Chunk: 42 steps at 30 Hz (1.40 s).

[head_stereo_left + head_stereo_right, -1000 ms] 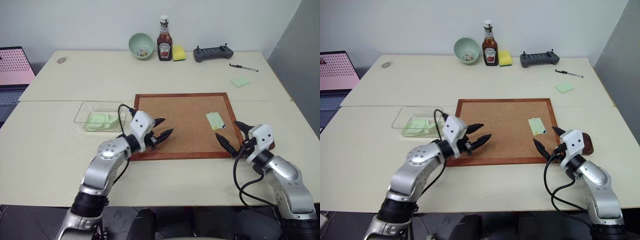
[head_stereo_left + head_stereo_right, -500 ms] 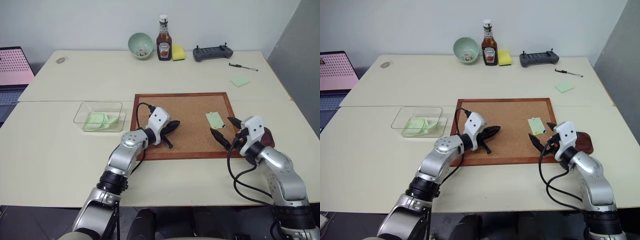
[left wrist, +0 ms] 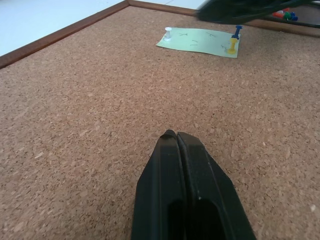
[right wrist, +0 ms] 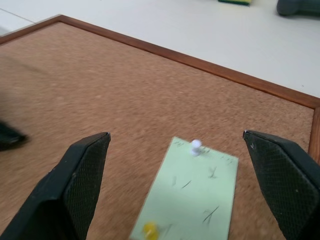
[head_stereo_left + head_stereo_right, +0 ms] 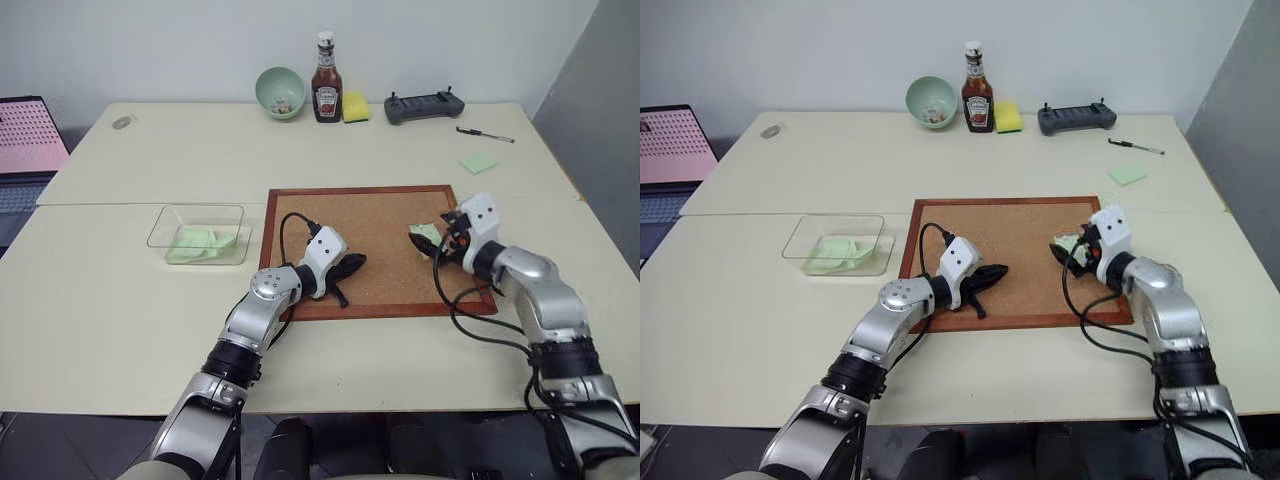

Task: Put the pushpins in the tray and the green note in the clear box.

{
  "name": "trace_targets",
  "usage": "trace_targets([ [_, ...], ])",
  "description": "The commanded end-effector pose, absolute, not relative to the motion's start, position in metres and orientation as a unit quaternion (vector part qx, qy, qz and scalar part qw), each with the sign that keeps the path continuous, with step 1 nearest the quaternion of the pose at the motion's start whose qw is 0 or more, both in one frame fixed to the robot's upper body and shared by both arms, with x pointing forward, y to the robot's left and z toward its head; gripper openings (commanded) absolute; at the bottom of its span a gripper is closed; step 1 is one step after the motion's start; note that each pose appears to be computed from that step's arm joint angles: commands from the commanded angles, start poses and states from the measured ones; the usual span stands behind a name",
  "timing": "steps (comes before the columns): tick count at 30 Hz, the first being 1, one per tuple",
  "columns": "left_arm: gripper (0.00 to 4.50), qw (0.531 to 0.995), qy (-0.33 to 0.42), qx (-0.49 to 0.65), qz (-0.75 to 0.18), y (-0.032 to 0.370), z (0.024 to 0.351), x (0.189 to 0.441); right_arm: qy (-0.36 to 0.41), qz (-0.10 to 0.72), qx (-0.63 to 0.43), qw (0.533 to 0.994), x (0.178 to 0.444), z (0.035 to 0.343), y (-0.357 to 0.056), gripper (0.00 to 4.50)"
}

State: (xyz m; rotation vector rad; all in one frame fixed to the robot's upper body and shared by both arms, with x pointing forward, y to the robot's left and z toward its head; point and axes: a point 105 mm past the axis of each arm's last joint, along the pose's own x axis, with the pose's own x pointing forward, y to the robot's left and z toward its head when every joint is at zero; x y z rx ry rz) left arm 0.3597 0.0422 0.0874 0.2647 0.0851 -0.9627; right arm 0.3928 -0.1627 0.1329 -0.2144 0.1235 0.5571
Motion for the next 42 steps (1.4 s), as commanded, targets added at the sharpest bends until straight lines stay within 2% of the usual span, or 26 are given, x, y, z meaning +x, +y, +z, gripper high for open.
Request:
trace_targets([
  [1,0.05,0.878,0.060,0.132,-0.457,0.045,0.074,0.355,0.050,0.265,-0.126,0.955,0.405,0.136,-0.164,4.50],
  [2,0.05,0.878,0.056,0.133,-0.457,0.045,0.075,0.355,0.050,0.263,-0.124,0.955,0.407,0.136,-0.164,4.50],
  [6,0.00,0.878,0.049,0.133,-0.456,0.046,0.078,0.355,0.056,0.260,-0.141,0.954,0.412,0.128,-0.164,3.86],
  [12,0.00,0.879,0.046,0.134,-0.455,0.045,0.079,0.355,0.052,0.256,-0.145,0.954,0.416,0.127,-0.166,2.52],
  [20,0.00,0.878,0.046,0.136,-0.457,0.044,0.079,0.355,0.049,0.258,-0.159,0.952,0.417,0.127,-0.165,1.05],
  [21,0.00,0.878,0.046,0.136,-0.457,0.044,0.079,0.355,0.049,0.258,-0.160,0.952,0.418,0.127,-0.165,0.98],
  [25,0.00,0.878,0.048,0.139,-0.457,0.045,0.078,0.356,0.044,0.260,-0.160,0.951,0.419,0.131,-0.164,0.12],
  [42,0.00,0.871,0.069,0.151,-0.462,0.046,0.068,0.355,0.017,0.275,-0.138,0.951,0.414,0.147,-0.160,0.03],
])
